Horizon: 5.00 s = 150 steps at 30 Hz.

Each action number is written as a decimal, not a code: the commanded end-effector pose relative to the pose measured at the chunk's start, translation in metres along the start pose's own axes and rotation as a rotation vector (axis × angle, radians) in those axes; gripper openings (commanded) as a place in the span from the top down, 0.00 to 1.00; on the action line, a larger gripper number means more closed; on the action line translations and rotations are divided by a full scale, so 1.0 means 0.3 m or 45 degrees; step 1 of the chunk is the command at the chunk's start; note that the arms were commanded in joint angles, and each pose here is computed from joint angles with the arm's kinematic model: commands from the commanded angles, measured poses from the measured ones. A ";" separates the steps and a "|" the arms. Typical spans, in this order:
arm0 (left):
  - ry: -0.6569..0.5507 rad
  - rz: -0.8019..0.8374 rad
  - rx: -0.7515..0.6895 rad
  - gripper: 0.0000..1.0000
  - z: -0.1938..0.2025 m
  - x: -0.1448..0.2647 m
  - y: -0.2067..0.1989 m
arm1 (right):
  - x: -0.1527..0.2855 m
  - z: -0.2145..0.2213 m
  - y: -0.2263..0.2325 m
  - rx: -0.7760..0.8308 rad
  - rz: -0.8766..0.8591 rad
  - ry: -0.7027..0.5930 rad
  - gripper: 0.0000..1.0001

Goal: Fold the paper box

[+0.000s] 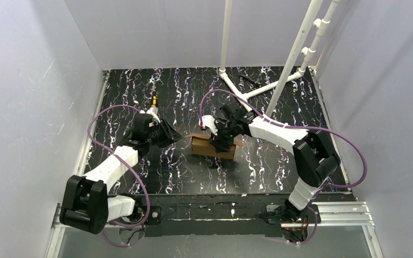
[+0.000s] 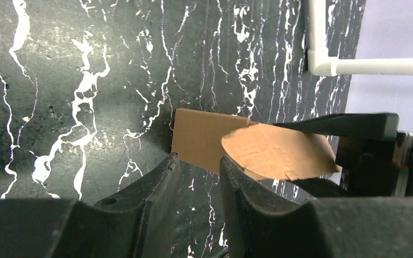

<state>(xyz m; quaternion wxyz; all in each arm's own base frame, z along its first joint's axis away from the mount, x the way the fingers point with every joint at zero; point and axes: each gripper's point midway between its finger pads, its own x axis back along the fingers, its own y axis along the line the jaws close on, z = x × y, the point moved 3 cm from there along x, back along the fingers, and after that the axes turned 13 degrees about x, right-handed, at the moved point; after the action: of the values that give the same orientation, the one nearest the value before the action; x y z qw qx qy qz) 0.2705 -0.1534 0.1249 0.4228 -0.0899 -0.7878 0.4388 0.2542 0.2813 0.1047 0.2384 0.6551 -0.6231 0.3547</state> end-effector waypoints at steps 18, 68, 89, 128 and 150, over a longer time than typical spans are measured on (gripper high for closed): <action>-0.228 0.074 0.279 0.45 0.051 0.181 0.085 | -0.133 -0.272 -0.256 -1.262 0.008 -0.629 0.49; 0.237 -0.603 -0.109 0.39 -0.145 -0.117 0.134 | -0.017 -0.028 -0.318 -0.569 0.450 -0.305 0.13; 0.097 -0.239 -0.200 0.36 -0.101 0.084 0.015 | -0.327 -0.185 0.072 -0.503 -0.016 -0.172 0.85; 0.119 -0.224 -0.362 0.05 -0.183 -0.019 -0.034 | -0.112 -0.032 -0.327 -0.335 0.094 -0.338 0.19; 0.015 -0.457 -0.329 0.62 -0.163 0.023 0.080 | -0.252 -0.215 -0.110 -0.626 0.084 -0.381 0.99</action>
<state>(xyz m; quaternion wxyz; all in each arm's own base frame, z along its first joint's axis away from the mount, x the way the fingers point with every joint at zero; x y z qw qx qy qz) 0.3016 -0.1207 0.1203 0.4946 -0.0219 -0.8401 0.2217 0.2779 0.3628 0.0622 0.3219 0.6178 -0.7076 0.1179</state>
